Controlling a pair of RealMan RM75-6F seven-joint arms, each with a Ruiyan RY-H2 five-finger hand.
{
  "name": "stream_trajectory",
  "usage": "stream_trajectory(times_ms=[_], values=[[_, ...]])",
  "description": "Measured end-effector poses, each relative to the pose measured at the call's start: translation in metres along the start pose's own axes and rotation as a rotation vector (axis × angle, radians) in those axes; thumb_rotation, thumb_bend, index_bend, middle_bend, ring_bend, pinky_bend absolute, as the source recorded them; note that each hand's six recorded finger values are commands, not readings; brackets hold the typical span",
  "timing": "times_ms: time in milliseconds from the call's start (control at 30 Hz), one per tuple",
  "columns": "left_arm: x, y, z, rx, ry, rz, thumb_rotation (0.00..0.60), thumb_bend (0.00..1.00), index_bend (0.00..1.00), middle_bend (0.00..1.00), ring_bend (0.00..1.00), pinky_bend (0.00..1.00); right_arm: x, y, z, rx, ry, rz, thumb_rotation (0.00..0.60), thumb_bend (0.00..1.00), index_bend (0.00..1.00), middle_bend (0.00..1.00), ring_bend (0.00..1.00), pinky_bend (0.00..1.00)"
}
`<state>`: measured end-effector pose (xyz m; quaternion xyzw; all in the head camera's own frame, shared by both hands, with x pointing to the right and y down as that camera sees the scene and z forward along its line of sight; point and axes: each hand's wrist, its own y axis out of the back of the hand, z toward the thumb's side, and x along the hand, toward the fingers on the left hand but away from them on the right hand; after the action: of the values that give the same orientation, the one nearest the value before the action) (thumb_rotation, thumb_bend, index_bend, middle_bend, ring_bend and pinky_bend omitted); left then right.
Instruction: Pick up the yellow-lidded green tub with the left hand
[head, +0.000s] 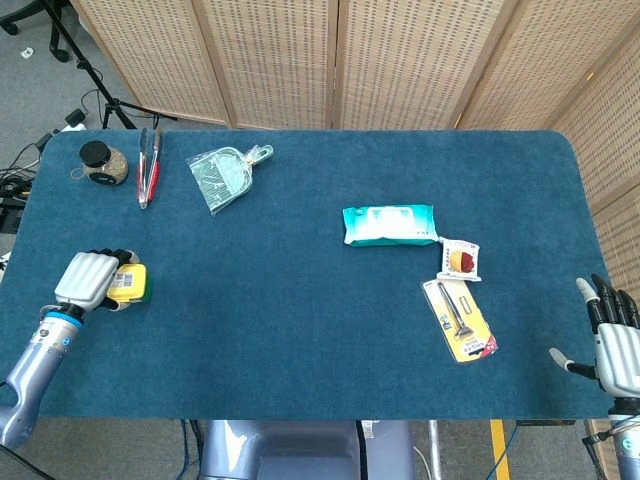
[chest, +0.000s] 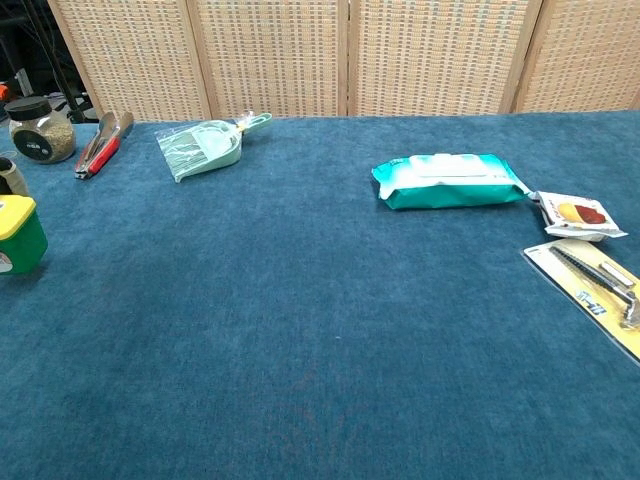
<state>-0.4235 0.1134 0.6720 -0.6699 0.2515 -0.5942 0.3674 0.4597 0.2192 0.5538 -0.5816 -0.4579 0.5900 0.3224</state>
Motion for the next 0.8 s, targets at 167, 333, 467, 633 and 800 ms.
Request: stream_trajectory(times_ms=[167,333,467,633,800], values=[[0.0,-0.012,-0.002,0.022,-0.017,-0.031,0.6,0.0,0.08,0.0,0.0,0.15,0.0,0.0,0.0,-0.001,-0.001,-0.001,0.6,0.0,0.0,0.0,0.0,0.0],[-0.01,-0.014,-0.004,0.004,-0.012,-0.085,0.6,0.0,0.07,0.0,0.0,0.15,0.001,0.001,0.001,-0.005,0.002,0.0,0.6,0.0,0.0,0.0,0.0,0.0],[-0.022,-0.006,-0.003,-0.011,-0.007,-0.09,0.6,0.0,0.07,0.0,0.0,0.15,0.003,0.002,0.002,-0.01,0.006,0.0,0.6,0.0,0.0,0.0,0.0,0.0],[-0.034,0.002,0.018,-0.028,-0.032,-0.084,0.6,0.0,0.07,0.0,0.0,0.15,0.005,0.005,0.002,-0.023,0.013,-0.004,0.6,0.0,0.0,0.0,0.0,0.0],[-0.028,-0.001,0.032,-0.004,-0.029,-0.089,0.6,0.0,0.07,0.0,0.0,0.15,0.005,0.006,0.001,-0.03,0.011,-0.002,0.6,0.0,0.0,0.0,0.0,0.0]])
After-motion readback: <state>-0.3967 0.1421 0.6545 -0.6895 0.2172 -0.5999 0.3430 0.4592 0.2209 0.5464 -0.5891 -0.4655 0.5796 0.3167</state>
